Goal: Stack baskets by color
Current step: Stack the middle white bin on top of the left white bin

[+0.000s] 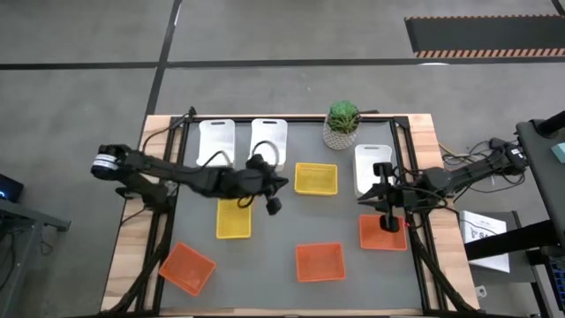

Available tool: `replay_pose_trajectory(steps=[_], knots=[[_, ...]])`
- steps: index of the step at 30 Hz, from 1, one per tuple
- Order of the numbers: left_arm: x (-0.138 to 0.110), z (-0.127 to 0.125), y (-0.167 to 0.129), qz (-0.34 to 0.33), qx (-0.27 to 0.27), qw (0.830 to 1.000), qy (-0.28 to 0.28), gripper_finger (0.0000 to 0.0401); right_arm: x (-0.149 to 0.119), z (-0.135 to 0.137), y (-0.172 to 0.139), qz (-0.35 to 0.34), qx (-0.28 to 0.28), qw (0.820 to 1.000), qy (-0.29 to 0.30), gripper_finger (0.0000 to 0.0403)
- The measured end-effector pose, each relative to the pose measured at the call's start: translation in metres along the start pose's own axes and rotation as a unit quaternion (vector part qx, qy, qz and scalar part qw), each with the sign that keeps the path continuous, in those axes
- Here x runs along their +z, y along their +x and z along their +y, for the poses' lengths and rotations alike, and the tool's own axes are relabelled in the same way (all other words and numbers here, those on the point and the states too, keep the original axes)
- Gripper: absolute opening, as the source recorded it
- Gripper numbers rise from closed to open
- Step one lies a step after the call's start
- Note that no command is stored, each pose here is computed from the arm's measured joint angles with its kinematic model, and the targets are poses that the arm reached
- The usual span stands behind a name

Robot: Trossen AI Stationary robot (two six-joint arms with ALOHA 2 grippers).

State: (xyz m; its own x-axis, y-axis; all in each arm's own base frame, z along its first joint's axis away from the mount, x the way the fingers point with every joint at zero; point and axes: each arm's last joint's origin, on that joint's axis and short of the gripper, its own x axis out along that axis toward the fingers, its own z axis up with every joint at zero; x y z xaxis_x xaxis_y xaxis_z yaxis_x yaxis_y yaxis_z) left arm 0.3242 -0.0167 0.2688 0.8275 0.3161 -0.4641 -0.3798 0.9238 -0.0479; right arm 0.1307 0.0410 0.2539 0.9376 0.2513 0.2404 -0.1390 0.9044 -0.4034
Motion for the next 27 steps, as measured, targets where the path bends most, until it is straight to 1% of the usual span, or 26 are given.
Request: replay_pose_trajectory(steps=[3, 7, 10, 14, 16, 20, 24, 27], knots=[[0.008, 0.010, 0.011, 0.064, 0.012, 0.998, 0.021, 0.0000, -0.001, 0.000, -0.007, -0.008, -0.004, 1.000, 0.007, 0.0027], [0.017, 0.020, 0.025, 0.135, -0.007, 0.990, 0.044, 0.0000, 0.000, 0.000, -0.012, -0.017, -0.008, 1.000, 0.008, 0.0027], [0.021, 0.023, 0.034, 0.168, -0.028, 0.982, 0.078, 0.0000, 0.001, -0.001, -0.016, -0.014, -0.007, 1.000, 0.013, 0.0027], [0.022, 0.026, 0.043, 0.198, -0.034, 0.970, 0.135, 0.0000, 0.004, -0.003, -0.024, -0.020, -0.009, 1.000, 0.018, 0.0027], [0.022, 0.027, 0.045, 0.207, -0.033, 0.966, 0.149, 0.0000, 0.004, -0.004, -0.027, -0.017, -0.008, 1.000, 0.020, 0.0027], [0.022, 0.029, 0.047, 0.205, -0.032, 0.966, 0.152, 0.0000, 0.004, -0.004, -0.033, -0.008, -0.004, 1.000, 0.024, 0.0027], [0.024, 0.027, 0.047, 0.193, -0.035, 0.969, 0.151, 0.0000, 0.004, -0.004, -0.040, -0.008, -0.004, 1.000, 0.028, 0.0027], [0.029, 0.023, 0.048, 0.167, -0.048, 0.974, 0.147, 0.0000, 0.006, -0.005, -0.045, -0.013, -0.008, 1.000, 0.027, 0.0027]])
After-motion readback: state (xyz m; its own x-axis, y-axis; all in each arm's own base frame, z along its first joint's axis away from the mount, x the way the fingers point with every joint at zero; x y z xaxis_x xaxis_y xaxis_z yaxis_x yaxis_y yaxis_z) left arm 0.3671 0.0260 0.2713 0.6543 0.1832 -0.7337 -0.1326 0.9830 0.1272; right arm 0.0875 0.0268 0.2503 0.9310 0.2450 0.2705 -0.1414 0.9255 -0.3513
